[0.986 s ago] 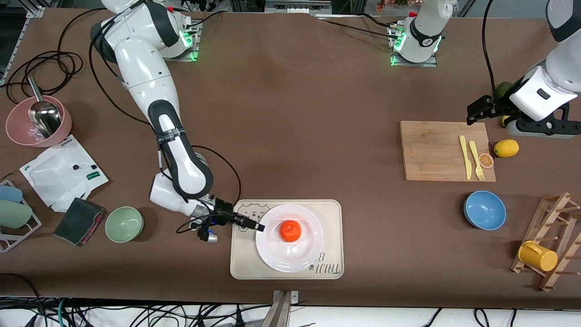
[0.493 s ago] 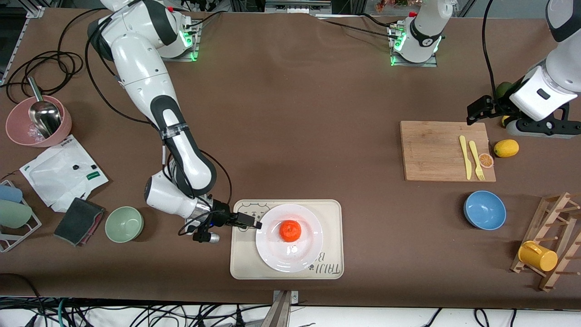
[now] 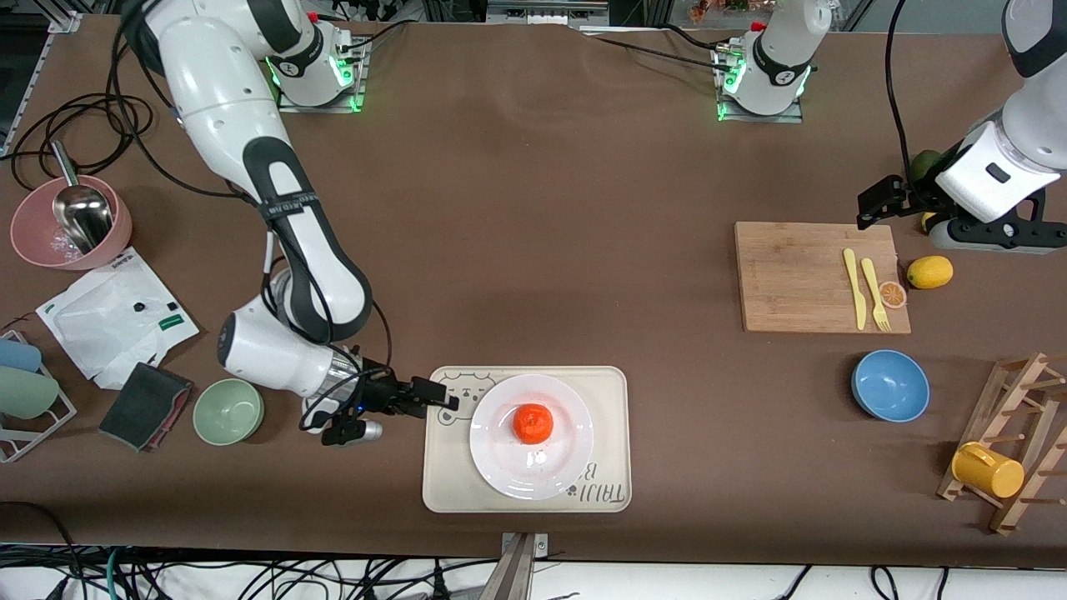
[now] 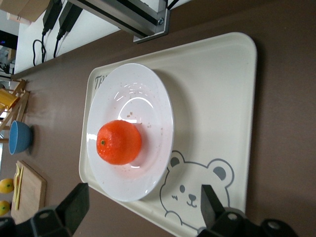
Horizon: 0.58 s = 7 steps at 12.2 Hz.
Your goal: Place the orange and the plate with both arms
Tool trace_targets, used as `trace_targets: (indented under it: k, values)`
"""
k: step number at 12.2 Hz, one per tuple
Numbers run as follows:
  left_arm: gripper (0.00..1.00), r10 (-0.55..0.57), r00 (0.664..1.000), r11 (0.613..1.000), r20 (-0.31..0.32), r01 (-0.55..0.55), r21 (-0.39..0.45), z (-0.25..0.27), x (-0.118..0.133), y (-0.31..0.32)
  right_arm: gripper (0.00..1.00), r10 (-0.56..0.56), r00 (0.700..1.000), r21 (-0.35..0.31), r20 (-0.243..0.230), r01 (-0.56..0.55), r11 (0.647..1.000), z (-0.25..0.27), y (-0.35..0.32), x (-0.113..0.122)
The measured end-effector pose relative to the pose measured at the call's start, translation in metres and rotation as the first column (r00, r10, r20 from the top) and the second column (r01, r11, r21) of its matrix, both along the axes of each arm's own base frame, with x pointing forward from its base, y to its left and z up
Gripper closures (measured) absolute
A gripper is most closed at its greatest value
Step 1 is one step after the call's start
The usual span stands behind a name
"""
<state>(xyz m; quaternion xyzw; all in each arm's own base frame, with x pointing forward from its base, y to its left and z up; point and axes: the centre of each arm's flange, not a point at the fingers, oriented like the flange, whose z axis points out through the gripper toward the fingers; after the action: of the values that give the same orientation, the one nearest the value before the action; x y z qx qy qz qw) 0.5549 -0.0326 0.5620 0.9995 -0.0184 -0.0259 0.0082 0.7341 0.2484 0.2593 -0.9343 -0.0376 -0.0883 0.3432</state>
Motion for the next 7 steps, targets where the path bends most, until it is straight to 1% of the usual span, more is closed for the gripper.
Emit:
trace_targets:
  k: [1,3,7]
  values:
    - [0.00,0.000,1.000,1.000,0.000,0.000,0.000,0.000,0.000,0.000,0.00,0.051,0.999,-0.048,-0.006,-0.051,0.998,0.017,-0.012,-0.005]
    - [0.00,0.001,1.000,1.000,0.000,-0.001,-0.002,0.000,0.000,0.000,0.00,0.131,0.991,-0.142,-0.037,-0.135,0.981,0.056,-0.045,-0.018]
    - [0.00,0.003,1.000,1.000,-0.001,-0.003,-0.013,0.000,0.000,-0.001,0.00,0.206,0.971,-0.279,-0.120,-0.233,0.932,0.122,-0.102,-0.054]
